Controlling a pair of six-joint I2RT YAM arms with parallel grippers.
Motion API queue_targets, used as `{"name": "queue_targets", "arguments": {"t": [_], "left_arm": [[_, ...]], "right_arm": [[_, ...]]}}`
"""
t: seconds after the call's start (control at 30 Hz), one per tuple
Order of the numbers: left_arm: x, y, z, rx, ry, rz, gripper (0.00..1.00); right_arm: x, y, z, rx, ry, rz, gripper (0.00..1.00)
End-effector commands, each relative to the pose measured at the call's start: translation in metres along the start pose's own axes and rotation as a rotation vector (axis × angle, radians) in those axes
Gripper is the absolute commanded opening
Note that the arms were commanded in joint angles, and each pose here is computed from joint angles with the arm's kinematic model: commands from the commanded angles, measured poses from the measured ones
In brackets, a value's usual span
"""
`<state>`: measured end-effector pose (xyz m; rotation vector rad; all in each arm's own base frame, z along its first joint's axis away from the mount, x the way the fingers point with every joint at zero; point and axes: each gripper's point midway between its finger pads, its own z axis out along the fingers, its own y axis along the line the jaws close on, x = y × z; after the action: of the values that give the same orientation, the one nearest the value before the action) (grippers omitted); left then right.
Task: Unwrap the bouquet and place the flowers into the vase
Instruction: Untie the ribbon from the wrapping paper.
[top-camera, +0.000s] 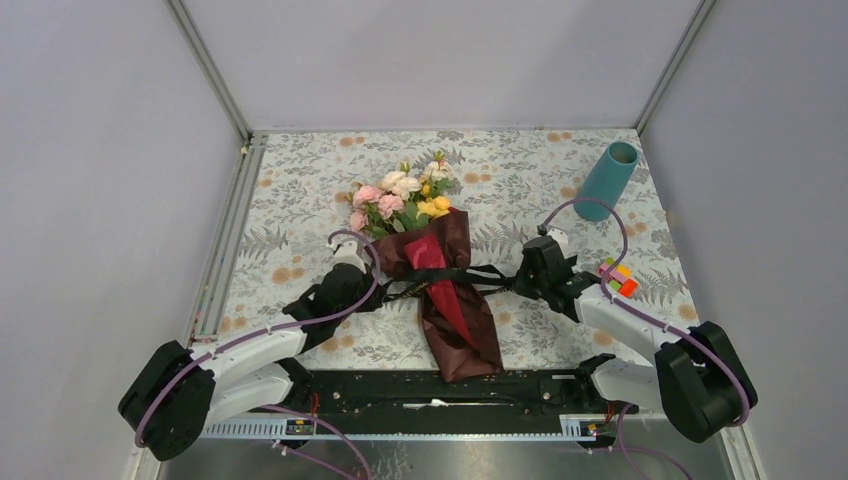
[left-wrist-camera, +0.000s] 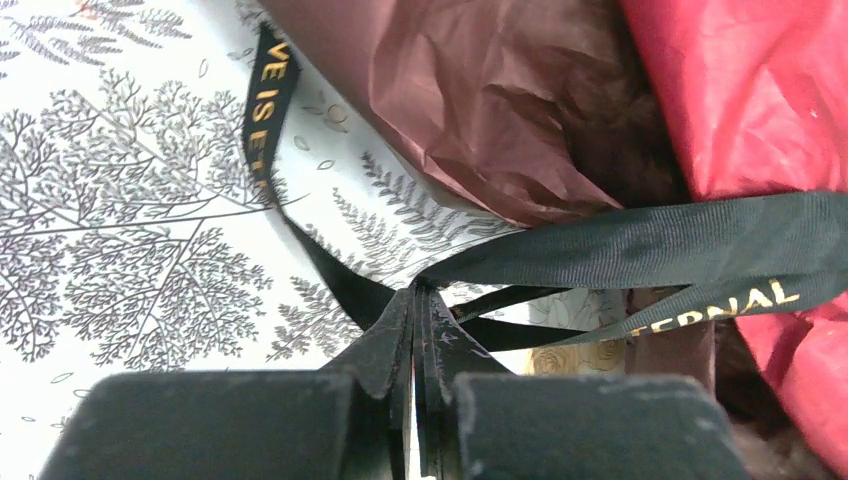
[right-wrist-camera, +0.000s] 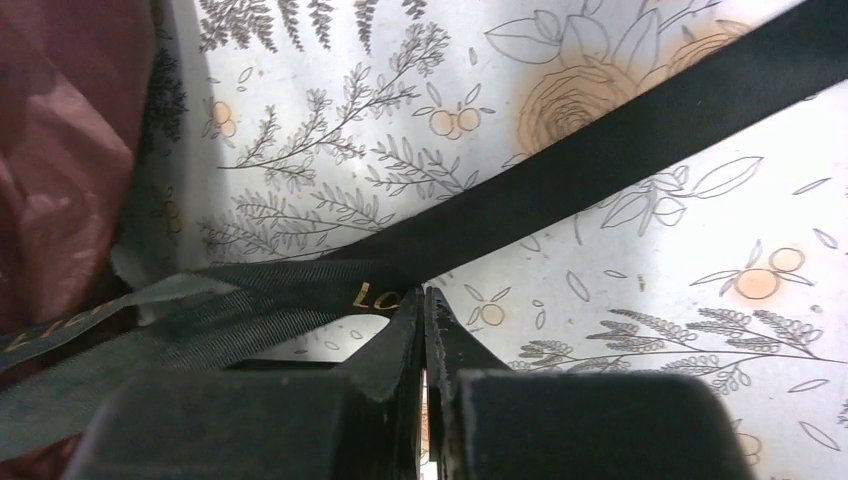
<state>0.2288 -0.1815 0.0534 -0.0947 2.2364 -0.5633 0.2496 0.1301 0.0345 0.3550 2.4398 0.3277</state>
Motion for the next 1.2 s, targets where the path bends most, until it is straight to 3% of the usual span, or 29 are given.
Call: {"name": "queue_targets", "arguments": {"t": [0.0,0.13,0.3,0.4,0.6,0.73,0.87,1.17], "left_arm": [[-0.005,0.016,0.001,-0.025,-0.023,-0.042,0.00],[-0.010,0.011,0.002,-0.009,-0.007,-0.005,0.00],[-0.009,0.014,0.006,-0.026,0.011,-0.019,0.00],[-0.008,0.015,0.007,-0.033,0.018,-0.037,0.00],[-0.007,0.014,0.008,-0.028,0.023,-0.046,0.00],[-0.006,0.016,0.007,-0.036,0.022,-0.042,0.00],[-0.006,0.019,0.007,-0.043,0.019,-0.042,0.00],[-0.004,0.020,0.007,-0.045,0.024,-0.031,0.00]], "right_arm": [[-0.005,-0.007,-0.002,0.019,-0.015,0.004,0.05],[-0.011,0.016,-0.010,-0.101,-0.007,-0.063,0.25],[-0.020,0.055,-0.033,-0.346,-0.053,-0.172,0.67],[-0.024,0.075,-0.047,-0.463,-0.061,-0.273,0.77],[-0.033,0.088,-0.042,-0.474,-0.043,-0.299,0.79],[-0.039,0.099,-0.032,-0.449,-0.002,-0.065,0.78],[-0.031,0.122,-0.022,-0.516,0.072,0.208,0.69],[-0.006,0.162,-0.010,-0.557,0.140,0.277,0.59]]}}
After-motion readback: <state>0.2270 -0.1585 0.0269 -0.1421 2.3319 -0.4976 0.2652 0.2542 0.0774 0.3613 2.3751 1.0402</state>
